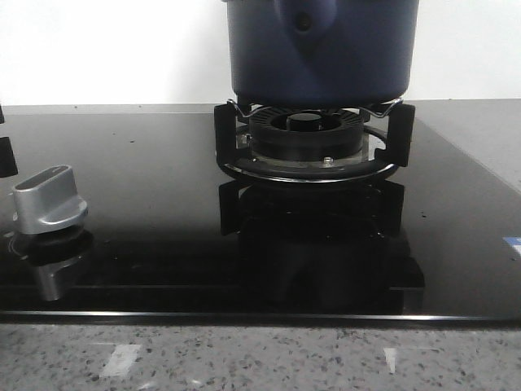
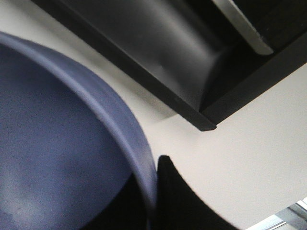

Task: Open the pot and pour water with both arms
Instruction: 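Tilt the bowl over the saucepan with the right gripper, pouring water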

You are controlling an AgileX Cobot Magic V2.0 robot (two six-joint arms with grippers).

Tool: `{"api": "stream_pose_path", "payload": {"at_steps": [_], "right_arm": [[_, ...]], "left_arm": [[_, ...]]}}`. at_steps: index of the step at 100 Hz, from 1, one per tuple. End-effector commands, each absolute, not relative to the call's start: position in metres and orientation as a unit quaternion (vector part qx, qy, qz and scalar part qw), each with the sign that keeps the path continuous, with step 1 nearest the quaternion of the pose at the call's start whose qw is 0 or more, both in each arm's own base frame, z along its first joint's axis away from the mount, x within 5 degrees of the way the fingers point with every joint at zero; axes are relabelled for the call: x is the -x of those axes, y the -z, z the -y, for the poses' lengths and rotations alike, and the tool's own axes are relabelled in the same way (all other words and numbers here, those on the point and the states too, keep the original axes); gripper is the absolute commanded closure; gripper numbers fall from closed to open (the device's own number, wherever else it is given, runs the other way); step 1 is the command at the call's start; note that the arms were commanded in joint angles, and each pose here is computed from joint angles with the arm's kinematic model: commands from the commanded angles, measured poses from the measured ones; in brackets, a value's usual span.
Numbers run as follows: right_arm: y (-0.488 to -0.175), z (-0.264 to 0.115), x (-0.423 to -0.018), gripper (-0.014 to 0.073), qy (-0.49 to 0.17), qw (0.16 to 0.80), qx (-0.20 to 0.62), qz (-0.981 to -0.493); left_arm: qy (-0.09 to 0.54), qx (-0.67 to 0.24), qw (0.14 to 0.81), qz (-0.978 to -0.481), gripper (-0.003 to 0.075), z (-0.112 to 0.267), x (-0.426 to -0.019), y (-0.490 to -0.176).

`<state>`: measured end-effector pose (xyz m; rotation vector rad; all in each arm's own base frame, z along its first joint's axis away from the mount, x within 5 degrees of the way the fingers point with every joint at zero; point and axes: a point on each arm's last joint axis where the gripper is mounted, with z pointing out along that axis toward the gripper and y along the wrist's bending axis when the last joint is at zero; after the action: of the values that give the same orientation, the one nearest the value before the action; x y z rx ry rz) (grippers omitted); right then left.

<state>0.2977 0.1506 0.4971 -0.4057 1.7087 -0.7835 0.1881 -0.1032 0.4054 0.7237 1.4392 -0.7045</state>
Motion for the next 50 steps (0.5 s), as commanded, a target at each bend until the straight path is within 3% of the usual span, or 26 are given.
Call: {"api": "stream_pose_path", "payload": {"at_steps": [1, 50], "right_arm": [[-0.531, -0.14, -0.28, 0.0641, 0.363, 0.626, 0.159, -0.672], [-0.546, -0.155, -0.269, 0.0641, 0.412, 0.66, 0.185, -0.6]], "left_arm": [[0.339, -0.295, 0.659, -0.603, 0.0449, 0.102, -0.18, -0.425], [0.339, -0.295, 0.659, -0.603, 0.045, 0.102, -0.18, -0.425]]}}
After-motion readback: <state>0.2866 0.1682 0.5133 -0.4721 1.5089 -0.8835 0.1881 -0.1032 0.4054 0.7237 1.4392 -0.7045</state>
